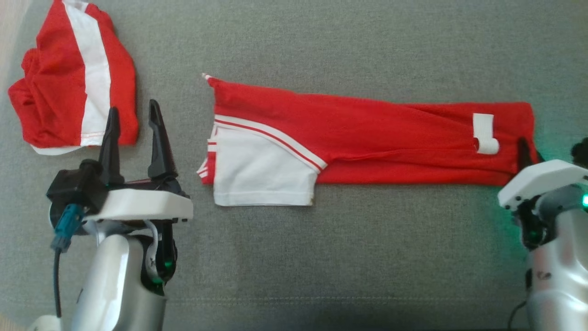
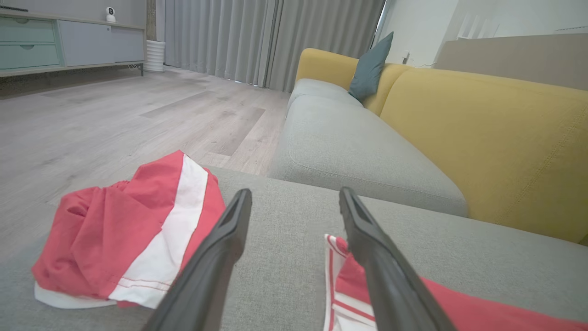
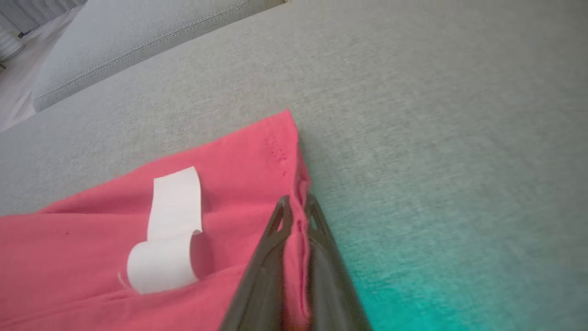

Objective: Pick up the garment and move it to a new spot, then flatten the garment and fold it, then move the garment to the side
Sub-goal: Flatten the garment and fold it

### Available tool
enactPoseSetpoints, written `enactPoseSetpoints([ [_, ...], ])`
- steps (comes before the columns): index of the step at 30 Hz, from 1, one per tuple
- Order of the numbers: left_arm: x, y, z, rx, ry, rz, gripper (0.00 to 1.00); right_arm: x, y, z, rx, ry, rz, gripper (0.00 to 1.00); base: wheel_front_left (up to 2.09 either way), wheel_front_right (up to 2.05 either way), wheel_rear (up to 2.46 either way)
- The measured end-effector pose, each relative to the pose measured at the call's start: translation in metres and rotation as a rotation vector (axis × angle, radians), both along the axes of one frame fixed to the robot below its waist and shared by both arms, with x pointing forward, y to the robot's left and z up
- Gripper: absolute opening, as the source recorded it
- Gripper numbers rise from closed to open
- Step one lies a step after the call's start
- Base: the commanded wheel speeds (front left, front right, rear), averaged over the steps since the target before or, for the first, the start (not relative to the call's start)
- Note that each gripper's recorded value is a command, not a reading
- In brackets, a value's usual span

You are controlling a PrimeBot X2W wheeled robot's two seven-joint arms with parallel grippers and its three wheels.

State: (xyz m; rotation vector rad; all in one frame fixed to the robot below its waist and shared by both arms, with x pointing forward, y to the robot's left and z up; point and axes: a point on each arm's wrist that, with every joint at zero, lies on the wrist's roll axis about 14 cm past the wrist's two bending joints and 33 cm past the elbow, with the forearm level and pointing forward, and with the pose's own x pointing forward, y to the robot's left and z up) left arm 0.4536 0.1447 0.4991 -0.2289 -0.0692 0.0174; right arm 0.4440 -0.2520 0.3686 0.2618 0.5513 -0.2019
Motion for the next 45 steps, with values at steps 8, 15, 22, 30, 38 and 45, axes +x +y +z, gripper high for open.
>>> enactPoseSetpoints([
  [8,-0.004,0.003,0.014,0.001,-0.035,0.009,1.0,-0.008,-0.065,0.03,-0.126,-0.054,-0.101,0.0,0.0,0.0,0.0],
  [15,-0.012,0.005,0.026,0.002,-0.06,0.014,1.0,-0.026,-0.134,0.071,-0.356,-0.086,-0.203,0.0,0.0,0.0,0.0],
  [22,-0.03,0.006,0.024,-0.006,-0.046,0.016,1.0,-0.004,-0.071,0.088,-0.287,-0.163,-0.103,0.0,0.0,0.0,0.0],
  [30,-0.046,0.004,0.032,-0.015,-0.06,0.016,1.0,0.017,0.01,0.134,-0.071,-0.285,0.064,0.0,0.0,0.0,0.0],
  [38,-0.049,0.001,0.033,-0.022,-0.061,0.008,1.0,0.004,0.114,0.12,0.237,-0.286,0.294,0.0,0.0,0.0,0.0],
  [45,-0.054,0.006,0.028,-0.018,-0.048,0.019,1.0,-0.004,0.164,0.09,0.375,-0.259,0.346,0.0,0.0,0.0,0.0],
])
